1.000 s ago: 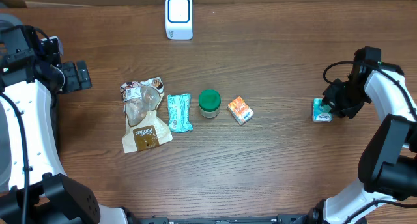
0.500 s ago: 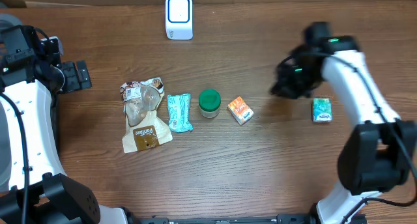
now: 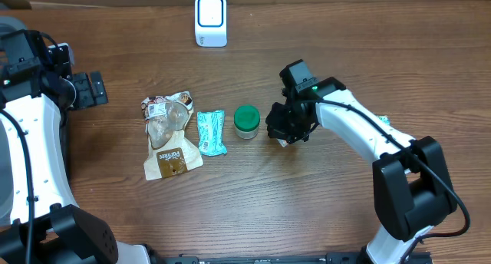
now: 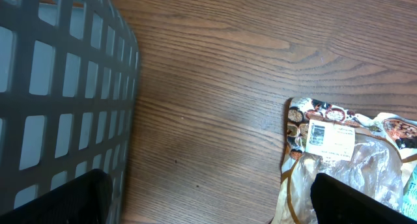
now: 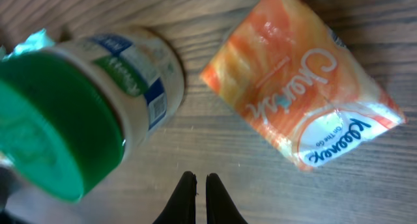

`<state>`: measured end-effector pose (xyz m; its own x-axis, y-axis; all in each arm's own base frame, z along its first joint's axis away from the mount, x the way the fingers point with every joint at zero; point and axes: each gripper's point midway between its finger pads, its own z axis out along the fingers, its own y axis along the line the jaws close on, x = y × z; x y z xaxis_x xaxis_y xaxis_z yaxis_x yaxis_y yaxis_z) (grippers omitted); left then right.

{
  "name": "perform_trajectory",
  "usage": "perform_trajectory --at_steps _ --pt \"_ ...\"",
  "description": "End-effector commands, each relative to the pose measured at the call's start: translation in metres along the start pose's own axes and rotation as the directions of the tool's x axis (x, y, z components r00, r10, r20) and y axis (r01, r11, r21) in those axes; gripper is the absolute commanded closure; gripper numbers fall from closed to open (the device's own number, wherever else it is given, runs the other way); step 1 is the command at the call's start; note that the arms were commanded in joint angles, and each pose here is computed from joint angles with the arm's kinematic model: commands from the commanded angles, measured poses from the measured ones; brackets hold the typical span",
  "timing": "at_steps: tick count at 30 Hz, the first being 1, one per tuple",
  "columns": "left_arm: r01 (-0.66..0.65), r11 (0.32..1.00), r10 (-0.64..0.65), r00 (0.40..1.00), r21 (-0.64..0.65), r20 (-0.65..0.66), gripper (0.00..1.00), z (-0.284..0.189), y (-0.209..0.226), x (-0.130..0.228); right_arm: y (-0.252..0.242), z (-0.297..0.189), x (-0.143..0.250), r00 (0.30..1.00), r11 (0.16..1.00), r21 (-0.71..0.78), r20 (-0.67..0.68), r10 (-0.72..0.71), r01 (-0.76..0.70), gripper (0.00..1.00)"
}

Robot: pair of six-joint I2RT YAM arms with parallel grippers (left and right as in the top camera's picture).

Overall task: Scan the item barcode
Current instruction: 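Reach the right gripper to the orange box and grasp it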

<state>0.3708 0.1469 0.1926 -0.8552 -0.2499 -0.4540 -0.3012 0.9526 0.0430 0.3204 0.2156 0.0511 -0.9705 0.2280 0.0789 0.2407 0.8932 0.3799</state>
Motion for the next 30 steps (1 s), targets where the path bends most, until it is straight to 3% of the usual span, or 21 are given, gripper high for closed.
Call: perform_trajectory --at_steps 1,12,18,23,26,30 --pt "0.023 1.000 -0.023 1.000 -0.012 0.003 0.00 -0.001 0.005 0.001 -0.019 0.007 -0.005 0.994 0.993 0.072 0.064 0.085 -0.090 0.96" --pt "0.023 1.000 -0.023 1.000 -0.012 0.003 0.01 -0.001 0.005 0.001 -0.054 0.008 -0.014 0.985 0.976 0.161 0.116 0.128 -0.146 0.96" --pt "0.023 1.000 -0.023 1.000 -0.012 0.003 0.00 -0.001 0.005 0.001 -0.089 -0.011 -0.062 0.941 0.949 0.241 0.315 0.122 -0.204 0.96" --pt "0.023 1.000 -0.023 1.000 -0.012 0.004 0.01 -0.001 0.006 0.001 -0.058 -0.025 -0.115 0.890 0.993 0.096 0.456 0.017 -0.068 0.96" --pt "0.023 1.000 -0.023 1.000 -0.012 0.003 0.01 -0.001 0.005 0.001 -0.025 -0.030 -0.126 0.878 0.999 -0.040 0.478 -0.002 0.024 0.95" --pt "0.023 1.000 -0.023 1.000 -0.012 0.003 0.01 -0.001 0.005 0.001 -0.007 -0.036 -0.128 0.882 0.992 -0.105 0.471 -0.009 0.066 0.88"
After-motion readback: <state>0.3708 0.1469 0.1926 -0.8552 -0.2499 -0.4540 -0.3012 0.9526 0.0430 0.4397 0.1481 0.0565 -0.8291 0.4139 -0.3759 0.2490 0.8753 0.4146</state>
